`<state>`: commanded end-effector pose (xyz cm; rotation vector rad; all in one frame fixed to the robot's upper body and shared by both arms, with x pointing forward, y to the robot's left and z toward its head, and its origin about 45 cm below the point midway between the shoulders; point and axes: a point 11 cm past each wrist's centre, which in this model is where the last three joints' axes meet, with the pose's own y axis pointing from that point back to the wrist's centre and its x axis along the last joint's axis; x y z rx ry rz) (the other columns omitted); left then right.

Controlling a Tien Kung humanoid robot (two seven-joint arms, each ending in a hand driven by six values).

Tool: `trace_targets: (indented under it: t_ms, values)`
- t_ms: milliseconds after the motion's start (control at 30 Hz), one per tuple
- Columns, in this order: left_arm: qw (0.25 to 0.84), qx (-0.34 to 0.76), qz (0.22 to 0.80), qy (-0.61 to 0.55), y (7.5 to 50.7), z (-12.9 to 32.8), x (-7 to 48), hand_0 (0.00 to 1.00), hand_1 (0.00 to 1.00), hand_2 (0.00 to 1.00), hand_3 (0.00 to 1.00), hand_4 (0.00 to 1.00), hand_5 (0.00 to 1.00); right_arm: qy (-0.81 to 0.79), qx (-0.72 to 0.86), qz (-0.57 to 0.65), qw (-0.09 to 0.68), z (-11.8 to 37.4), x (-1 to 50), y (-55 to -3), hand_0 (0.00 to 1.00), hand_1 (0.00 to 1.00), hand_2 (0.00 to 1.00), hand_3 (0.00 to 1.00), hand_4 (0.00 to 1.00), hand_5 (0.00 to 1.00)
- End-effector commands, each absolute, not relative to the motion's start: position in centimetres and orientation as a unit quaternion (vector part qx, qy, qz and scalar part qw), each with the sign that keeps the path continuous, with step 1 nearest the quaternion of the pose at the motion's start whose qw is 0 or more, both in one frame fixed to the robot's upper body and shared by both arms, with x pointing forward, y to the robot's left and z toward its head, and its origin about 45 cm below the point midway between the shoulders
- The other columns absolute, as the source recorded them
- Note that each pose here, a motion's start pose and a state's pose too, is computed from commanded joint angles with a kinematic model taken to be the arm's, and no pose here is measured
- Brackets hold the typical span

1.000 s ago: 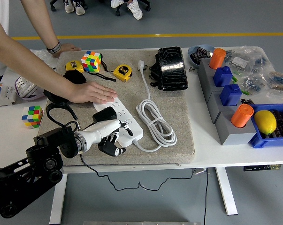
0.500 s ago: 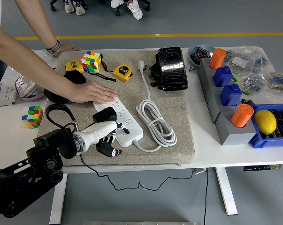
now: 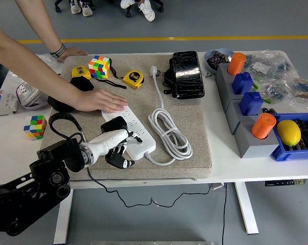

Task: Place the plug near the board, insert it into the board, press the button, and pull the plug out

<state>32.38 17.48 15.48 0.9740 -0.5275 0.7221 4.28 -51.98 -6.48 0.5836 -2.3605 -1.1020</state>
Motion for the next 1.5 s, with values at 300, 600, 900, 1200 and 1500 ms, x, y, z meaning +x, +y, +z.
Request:
trace_targets:
  t_ms: [300,600,900,1200,1500]
  values:
    - [0.786,0.466,0.326,-0.243,17.7,14.7,32.2,0.059,0.086,0.137,0.779,0.777,0.002,-0.860,0.212,-0.401,0.232,-6.5,4.3,-52.0,0.548,0.567,0.521,0.504,0.813,0.348]
    - [0.784,0.468,0.327,-0.245,17.8,14.7,32.2,0.059,0.086,0.138,0.778,0.777,0.002,-0.861,0.214,-0.399,0.231,-6.4,4.6,-52.0,0.548,0.567,0.521,0.504,0.813,0.349]
    - [0.821,0.348,0.391,-0.227,17.4,17.7,32.9,0.066,0.078,0.141,0.660,0.619,0.012,-0.861,0.213,-0.400,0.232,-6.4,4.4,-52.0,0.548,0.567,0.521,0.504,0.813,0.349]
    - [0.826,0.179,0.508,-0.166,18.6,18.3,33.7,0.151,0.111,0.205,0.540,0.779,0.171,-0.860,0.215,-0.401,0.233,-6.5,4.5,-51.9,0.548,0.567,0.521,0.503,0.813,0.349]
    - [0.817,0.157,0.538,-0.132,19.5,17.7,34.0,0.305,0.376,0.457,0.530,0.824,0.244,-0.859,0.216,-0.402,0.232,-6.5,4.6,-51.8,0.548,0.568,0.522,0.503,0.813,0.349]
